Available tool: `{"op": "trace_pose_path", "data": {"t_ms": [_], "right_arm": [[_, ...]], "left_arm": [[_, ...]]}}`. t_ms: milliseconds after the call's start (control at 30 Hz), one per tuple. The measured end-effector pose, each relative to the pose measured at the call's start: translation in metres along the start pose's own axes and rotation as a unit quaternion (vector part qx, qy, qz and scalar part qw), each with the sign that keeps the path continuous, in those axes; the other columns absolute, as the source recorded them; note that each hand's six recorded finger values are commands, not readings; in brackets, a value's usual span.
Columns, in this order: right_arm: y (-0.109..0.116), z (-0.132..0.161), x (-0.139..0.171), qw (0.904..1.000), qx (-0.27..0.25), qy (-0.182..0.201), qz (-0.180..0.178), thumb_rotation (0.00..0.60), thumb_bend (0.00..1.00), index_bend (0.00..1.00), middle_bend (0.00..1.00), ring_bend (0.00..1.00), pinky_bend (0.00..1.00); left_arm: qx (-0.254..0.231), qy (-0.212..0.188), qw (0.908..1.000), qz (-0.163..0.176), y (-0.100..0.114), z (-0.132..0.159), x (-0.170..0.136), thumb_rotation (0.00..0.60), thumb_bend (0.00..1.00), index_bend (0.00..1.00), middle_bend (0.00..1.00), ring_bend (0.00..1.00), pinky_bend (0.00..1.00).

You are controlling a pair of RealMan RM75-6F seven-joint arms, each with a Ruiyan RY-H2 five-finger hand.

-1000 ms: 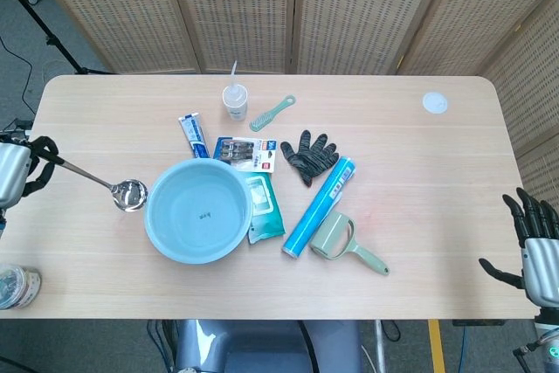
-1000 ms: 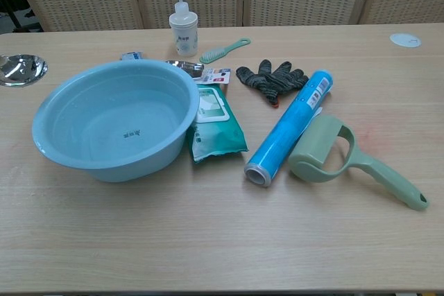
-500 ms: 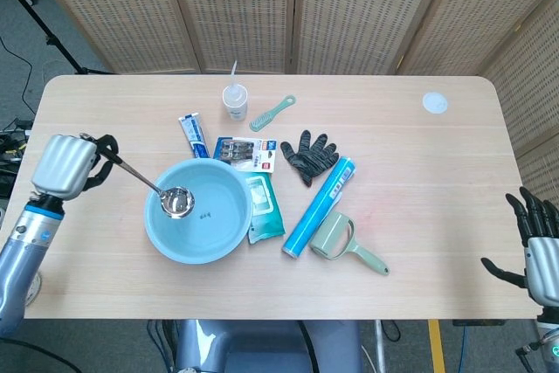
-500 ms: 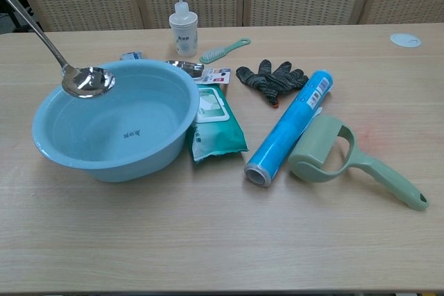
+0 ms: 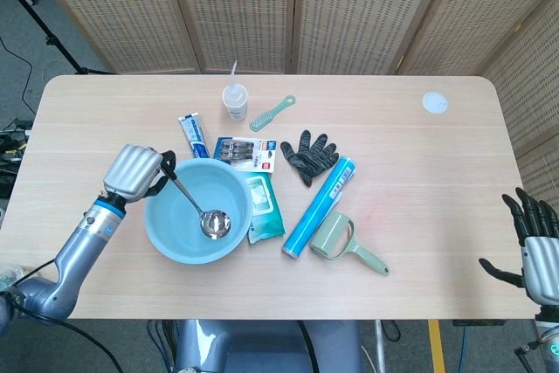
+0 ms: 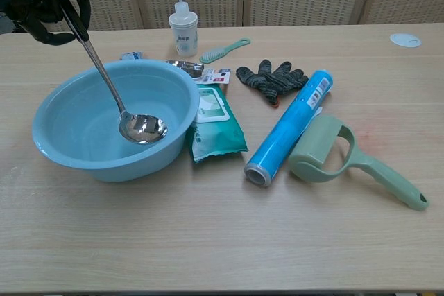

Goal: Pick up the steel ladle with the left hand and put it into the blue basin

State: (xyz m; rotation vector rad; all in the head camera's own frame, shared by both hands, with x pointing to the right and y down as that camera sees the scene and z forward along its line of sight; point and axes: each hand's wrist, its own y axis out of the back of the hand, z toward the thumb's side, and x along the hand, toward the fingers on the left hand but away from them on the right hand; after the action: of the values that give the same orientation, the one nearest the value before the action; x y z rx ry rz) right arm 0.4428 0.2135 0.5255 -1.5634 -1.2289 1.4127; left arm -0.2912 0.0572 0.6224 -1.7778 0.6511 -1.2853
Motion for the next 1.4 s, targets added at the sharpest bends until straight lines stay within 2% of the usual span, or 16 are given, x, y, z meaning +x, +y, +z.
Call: {"op": "trace_pose_path", "data": {"t_ms": [267, 533, 700, 867, 1133, 1400], "right_arm": [[-0.001, -0.001, -0.001, 1.0, 0.0, -0.001, 0.001, 0.6, 0.0, 0.02, 0.0, 0.0, 0.0], [-0.002, -0.004, -0.003, 1.0, 0.002, -0.007, 0.003, 0.6, 0.0, 0.02, 0.0, 0.0, 0.0], [-0.003, -0.004, -0.004, 1.0, 0.003, -0.008, 0.004, 0.6, 0.0, 0.02, 0.0, 0.0, 0.0], [-0.003, -0.003, -0.003, 1.0, 0.003, -0.006, 0.006, 0.6, 0.0, 0.02, 0.0, 0.0, 0.0], [-0.005, 0.002, -0.001, 1.0, 0.001, 0.001, 0.009, 0.6, 0.0, 0.02, 0.0, 0.0, 0.0], [-0.007, 0.005, 0.002, 0.9999, 0.0, 0.006, 0.013, 0.6, 0.0, 0.02, 0.0, 0.0, 0.0]], "left_arm": [[0.004, 0.028, 0.9983, -0.052, -0.025, 0.004, 0.024, 0.6, 0.57, 0.89, 0.99, 0.88, 0.79], [0.016, 0.045, 0.9976, -0.051, -0.035, 0.005, 0.045, 0.6, 0.58, 0.89, 0.99, 0.88, 0.79], [0.0, 0.04, 0.9988, -0.027, -0.028, 0.007, 0.048, 0.6, 0.57, 0.89, 0.99, 0.88, 0.79], [-0.012, 0.027, 0.9994, 0.02, -0.013, 0.007, 0.045, 0.6, 0.56, 0.89, 0.99, 0.88, 0.79], [-0.039, -0.002, 0.9963, 0.076, 0.009, -0.003, 0.019, 0.6, 0.56, 0.89, 0.99, 0.88, 0.79], [-0.049, -0.005, 0.9951, 0.085, 0.022, -0.012, 0.0, 0.6, 0.56, 0.89, 0.99, 0.88, 0.79]]}}
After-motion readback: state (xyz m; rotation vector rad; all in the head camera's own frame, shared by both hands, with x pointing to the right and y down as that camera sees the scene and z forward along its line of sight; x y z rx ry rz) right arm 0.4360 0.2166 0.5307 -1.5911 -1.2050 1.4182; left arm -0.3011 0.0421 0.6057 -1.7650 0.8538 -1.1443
